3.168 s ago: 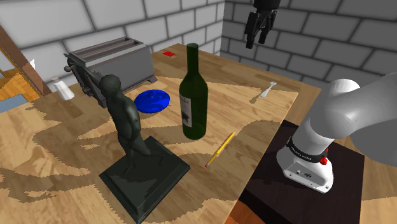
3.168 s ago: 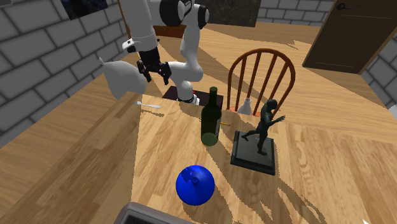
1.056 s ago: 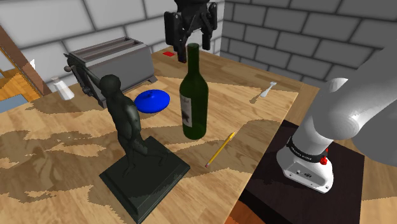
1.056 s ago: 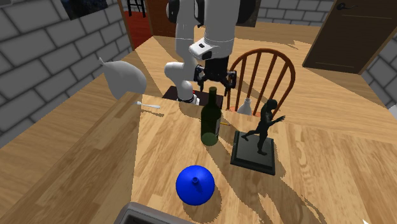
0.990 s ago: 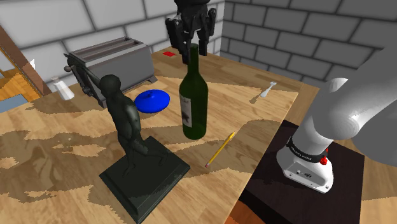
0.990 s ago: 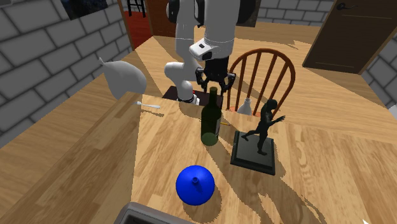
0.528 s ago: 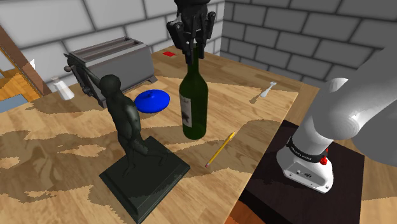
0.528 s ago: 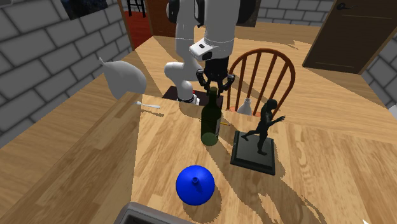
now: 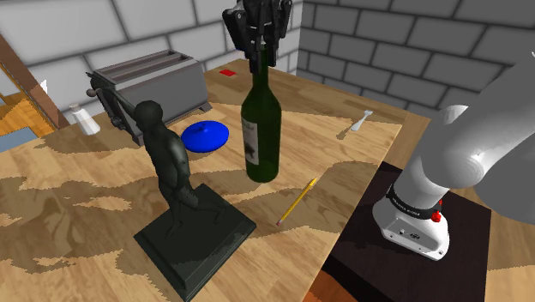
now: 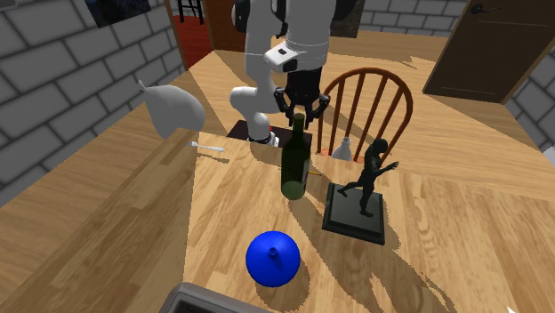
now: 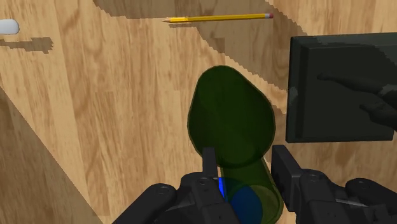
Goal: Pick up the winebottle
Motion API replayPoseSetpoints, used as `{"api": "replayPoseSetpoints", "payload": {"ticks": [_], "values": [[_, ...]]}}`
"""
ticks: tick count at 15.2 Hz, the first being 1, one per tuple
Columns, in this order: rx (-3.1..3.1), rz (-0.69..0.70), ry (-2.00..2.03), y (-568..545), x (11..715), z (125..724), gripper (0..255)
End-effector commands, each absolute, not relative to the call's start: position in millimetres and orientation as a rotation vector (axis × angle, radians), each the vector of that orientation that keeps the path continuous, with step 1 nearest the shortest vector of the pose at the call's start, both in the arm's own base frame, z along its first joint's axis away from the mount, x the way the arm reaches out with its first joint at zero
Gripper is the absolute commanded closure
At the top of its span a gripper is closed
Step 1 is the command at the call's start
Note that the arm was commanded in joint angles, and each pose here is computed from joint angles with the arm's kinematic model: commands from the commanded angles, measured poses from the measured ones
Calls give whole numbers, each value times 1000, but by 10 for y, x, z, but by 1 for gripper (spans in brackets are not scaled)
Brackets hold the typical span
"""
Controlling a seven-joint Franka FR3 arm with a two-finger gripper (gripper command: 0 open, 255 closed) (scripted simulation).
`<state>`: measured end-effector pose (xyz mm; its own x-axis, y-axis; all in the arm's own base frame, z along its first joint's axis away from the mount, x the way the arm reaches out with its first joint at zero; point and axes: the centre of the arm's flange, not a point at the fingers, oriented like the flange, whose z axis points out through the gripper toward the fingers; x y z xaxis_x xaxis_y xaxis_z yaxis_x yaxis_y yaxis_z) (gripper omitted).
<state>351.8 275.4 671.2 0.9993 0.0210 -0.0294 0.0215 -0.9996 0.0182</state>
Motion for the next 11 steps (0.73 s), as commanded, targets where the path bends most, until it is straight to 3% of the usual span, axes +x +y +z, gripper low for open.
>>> {"api": "replayPoseSetpoints", "payload": {"ticks": [1, 11], "values": [[3123, -45, 33, 2752, 3521, 6830, 255], [3123, -45, 33, 2752, 3521, 7260, 255]]}}
